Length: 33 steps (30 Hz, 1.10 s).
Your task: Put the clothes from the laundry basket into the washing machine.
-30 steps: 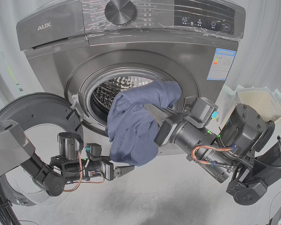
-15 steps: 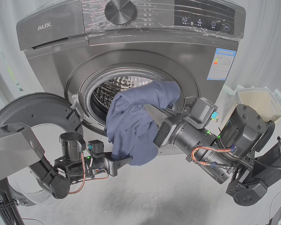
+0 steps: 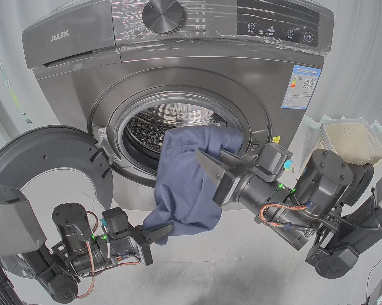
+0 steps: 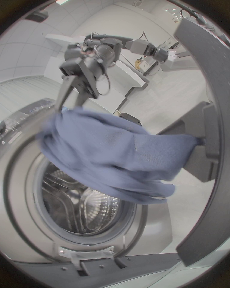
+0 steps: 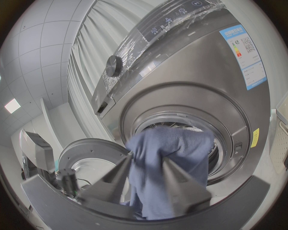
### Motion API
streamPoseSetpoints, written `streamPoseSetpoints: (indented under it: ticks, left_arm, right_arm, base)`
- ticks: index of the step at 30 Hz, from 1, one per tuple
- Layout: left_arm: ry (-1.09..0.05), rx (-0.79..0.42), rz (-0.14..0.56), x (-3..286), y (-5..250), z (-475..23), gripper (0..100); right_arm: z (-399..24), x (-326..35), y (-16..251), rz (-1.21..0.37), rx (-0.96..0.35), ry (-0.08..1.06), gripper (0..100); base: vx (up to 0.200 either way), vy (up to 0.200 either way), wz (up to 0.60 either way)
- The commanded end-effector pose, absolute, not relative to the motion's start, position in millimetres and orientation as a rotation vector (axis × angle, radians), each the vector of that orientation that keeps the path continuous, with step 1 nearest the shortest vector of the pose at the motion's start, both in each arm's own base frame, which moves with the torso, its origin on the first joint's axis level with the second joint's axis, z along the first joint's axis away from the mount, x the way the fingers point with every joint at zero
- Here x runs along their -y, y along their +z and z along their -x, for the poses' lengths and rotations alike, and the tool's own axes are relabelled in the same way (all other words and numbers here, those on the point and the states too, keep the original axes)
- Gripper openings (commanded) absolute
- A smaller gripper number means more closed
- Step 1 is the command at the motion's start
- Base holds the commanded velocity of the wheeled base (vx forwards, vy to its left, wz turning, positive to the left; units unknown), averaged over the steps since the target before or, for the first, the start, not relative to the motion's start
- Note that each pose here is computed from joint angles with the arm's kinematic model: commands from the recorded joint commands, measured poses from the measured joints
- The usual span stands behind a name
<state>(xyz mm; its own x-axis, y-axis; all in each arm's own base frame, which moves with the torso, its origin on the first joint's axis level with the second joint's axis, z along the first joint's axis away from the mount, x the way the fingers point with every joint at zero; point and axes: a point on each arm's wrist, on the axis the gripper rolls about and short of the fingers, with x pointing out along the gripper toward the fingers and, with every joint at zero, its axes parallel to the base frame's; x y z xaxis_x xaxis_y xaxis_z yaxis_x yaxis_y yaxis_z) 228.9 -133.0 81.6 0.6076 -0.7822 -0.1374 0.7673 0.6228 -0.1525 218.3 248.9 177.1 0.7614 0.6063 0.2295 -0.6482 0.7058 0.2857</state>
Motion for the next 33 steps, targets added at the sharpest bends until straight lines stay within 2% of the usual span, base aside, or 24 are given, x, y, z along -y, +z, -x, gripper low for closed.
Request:
streamPoseSetpoints:
  ticks: [1, 3, 7, 11, 18, 33]
  left_arm:
    - [-0.942, -0.08, 0.099, 133, 113, -210, 0]
    - [-0.956, 0.0, 0.151, 134, 135, -210, 0]
    - [-0.963, 0.054, 0.209, 137, 152, -213, 0]
    - [-0.946, 0.095, 0.216, 139, 160, -223, 0]
    - [-0.852, 0.137, 0.238, 143, 166, -233, 0]
    - [-0.847, 0.188, 0.245, 144, 178, -236, 0]
  right_arm:
    - [-221, -246, 150, -0.312, 0.032, 0.674, 100]
    - [-218, -245, 139, -0.292, -0.007, 0.675, 100]
    - [-216, -244, 128, -0.268, -0.045, 0.674, 100]
    - [-215, -241, 122, -0.251, -0.073, 0.667, 100]
    - [-207, -226, 101, -0.18, -0.156, 0.651, 100]
    - [-216, -227, 63, -0.117, -0.266, 0.615, 100]
  base:
    - [0.0, 0.0, 0.0]
    - [0.0, 0.0, 0.0]
    - [0.0, 0.0, 0.0]
    - [0.0, 0.0, 0.0]
    - [0.0, 0.0, 0.0]
    - [0.0, 0.0, 0.0]
